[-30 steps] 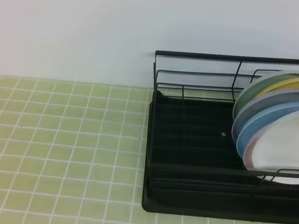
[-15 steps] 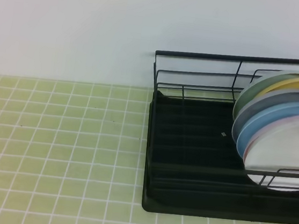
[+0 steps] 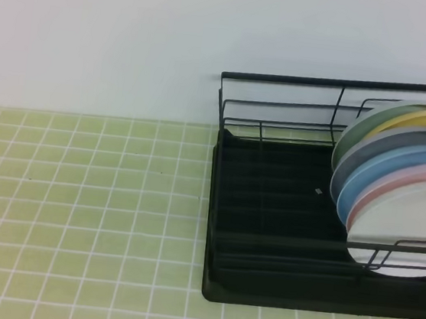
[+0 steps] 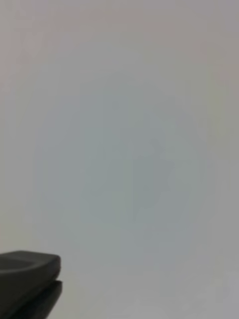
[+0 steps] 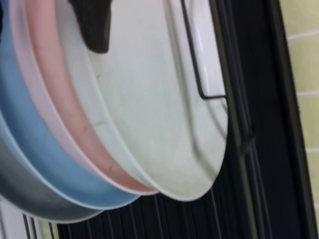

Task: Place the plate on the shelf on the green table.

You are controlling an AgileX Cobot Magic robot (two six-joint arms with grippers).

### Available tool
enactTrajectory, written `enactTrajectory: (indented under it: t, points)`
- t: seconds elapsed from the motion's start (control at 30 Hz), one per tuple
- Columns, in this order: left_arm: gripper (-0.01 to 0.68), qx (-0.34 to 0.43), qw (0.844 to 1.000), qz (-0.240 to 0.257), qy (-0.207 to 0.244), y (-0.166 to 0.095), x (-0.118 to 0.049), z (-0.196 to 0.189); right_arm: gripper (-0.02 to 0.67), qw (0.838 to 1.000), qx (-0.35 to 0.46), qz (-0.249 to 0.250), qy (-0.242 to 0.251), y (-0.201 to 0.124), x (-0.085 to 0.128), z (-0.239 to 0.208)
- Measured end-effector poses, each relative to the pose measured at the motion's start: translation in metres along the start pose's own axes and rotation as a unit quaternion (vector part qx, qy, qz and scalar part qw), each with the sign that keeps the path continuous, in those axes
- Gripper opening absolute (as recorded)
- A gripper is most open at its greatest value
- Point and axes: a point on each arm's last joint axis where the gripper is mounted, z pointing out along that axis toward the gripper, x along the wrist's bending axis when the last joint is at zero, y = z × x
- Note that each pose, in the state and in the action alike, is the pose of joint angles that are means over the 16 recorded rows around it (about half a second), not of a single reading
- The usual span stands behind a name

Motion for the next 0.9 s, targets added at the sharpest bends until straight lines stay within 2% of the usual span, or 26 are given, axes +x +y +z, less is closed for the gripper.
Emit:
enactTrajectory:
  t: [0.17, 0.4, 0.63, 0.9]
  points:
    - [0.0, 0.033, 0.997, -0.057, 0.033, -0.025, 0.0, -0.008, 0.375, 1.0, 0.005, 0.003, 0.016, 0.004, 0.004, 0.002]
    - [0.0, 0.092, 0.988, -0.107, 0.057, -0.079, -0.007, -0.018, 0.376, 0.999, 0.017, 0.001, 0.037, 0.01, 0.009, 0.005]
    - [0.0, 0.141, 0.984, -0.105, 0.032, -0.129, -0.021, -0.024, 0.376, 0.999, 0.03, -0.002, 0.041, 0.011, 0.011, 0.006]
    - [0.0, 0.149, 0.984, -0.096, 0.005, -0.151, -0.03, -0.03, 0.386, 0.999, 0.031, -0.001, 0.033, 0.011, 0.009, 0.007]
